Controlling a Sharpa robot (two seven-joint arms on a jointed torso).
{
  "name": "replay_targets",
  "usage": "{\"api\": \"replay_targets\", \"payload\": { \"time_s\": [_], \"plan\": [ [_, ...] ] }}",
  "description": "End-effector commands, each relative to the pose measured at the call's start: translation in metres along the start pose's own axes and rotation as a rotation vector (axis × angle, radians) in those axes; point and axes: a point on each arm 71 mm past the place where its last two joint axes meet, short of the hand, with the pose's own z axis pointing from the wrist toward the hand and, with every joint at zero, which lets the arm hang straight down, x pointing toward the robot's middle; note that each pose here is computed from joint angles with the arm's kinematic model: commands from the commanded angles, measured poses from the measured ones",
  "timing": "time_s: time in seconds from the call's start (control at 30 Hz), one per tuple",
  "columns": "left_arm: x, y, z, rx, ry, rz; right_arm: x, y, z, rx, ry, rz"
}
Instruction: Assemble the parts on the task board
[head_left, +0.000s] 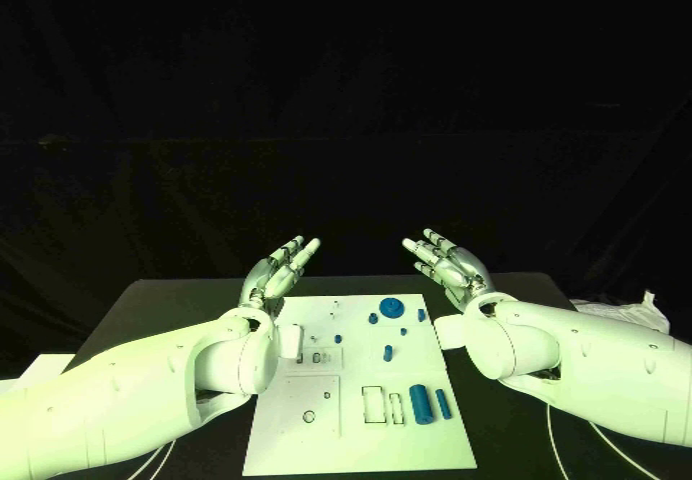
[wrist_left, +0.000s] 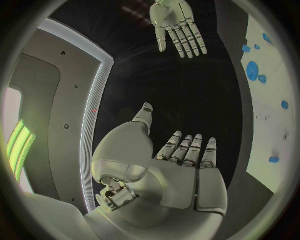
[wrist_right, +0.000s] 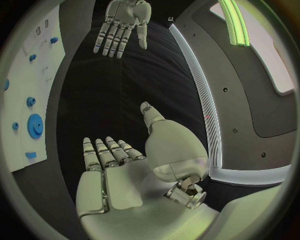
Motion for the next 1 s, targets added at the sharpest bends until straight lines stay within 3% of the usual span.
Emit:
{"api": "replay_targets", "payload": {
  "time_s": [0.03,0.13,0.3,0.33,0.77,1.0],
  "plan": [
    [0.0052,-0.0039,0.0006,0.04,0.061,-0.053,0.012,0.001,0.001,0.015,0.208,0.026],
    [0.0052,-0.0039,0.0006,0.04,0.061,-0.053,0.013,0.003,0.003,0.021,0.259,0.026],
    [0.0052,-0.0039,0.0006,0.04,0.061,-0.053,0.014,0.004,0.003,0.025,0.288,0.025],
    [-0.0069,-0.0045,0.0004,0.065,0.065,-0.059,-0.013,0.005,0.014,-0.002,0.171,-0.146],
    [-0.0234,-0.009,-0.0053,0.049,0.086,-0.022,-0.018,0.018,0.022,-0.145,0.238,-0.55],
    [-0.0272,-0.0216,-0.015,0.035,0.131,-0.027,-0.019,0.028,0.028,-0.216,0.262,-0.85]
  ]
}}
